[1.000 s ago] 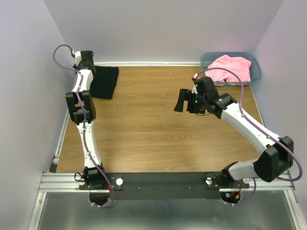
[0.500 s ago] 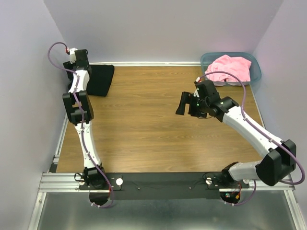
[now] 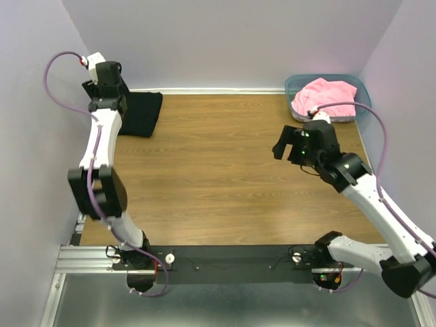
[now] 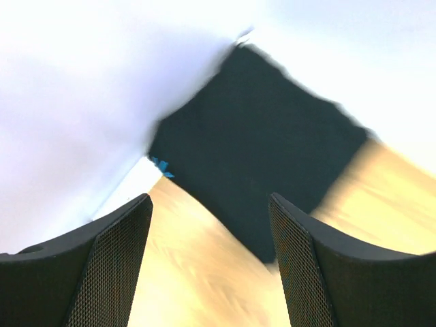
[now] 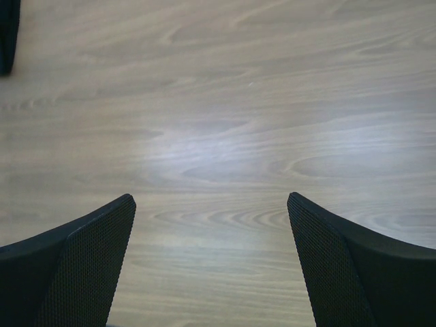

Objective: Fold and stack the t-shirts
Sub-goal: Neatly place the folded tshirt to the corner

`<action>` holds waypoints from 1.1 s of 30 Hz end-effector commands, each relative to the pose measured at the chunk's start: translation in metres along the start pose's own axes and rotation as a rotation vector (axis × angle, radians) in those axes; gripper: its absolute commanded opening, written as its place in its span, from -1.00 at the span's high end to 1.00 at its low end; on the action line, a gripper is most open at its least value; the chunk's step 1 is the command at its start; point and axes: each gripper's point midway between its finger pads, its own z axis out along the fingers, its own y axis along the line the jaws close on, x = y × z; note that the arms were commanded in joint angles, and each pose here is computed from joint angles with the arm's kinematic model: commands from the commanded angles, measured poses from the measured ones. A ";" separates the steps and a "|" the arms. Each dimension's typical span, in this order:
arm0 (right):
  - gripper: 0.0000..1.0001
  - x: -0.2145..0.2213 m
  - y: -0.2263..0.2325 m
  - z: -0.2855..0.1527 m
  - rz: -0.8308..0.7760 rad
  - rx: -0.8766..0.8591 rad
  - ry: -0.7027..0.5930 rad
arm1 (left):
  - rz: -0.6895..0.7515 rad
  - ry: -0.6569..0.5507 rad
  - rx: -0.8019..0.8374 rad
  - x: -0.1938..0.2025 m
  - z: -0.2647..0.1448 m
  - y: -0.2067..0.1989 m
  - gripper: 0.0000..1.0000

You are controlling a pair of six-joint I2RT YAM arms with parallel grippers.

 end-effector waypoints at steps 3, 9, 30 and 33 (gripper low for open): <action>-1.00 -0.047 -0.063 -0.065 -0.003 0.269 -0.266 | -0.106 -0.191 0.253 -0.050 -0.170 -0.006 -0.54; -1.00 -0.076 -0.089 -0.141 -0.036 0.306 -0.456 | -0.229 -0.239 0.361 -0.021 -0.270 0.042 -0.54; -1.00 -0.067 -0.122 -0.226 -0.063 0.192 -0.732 | -0.433 -0.598 0.455 0.036 -0.410 0.184 -0.75; -1.00 -0.067 -0.121 -0.227 -0.060 0.182 -0.742 | -0.439 -0.599 0.445 0.034 -0.409 0.185 -0.77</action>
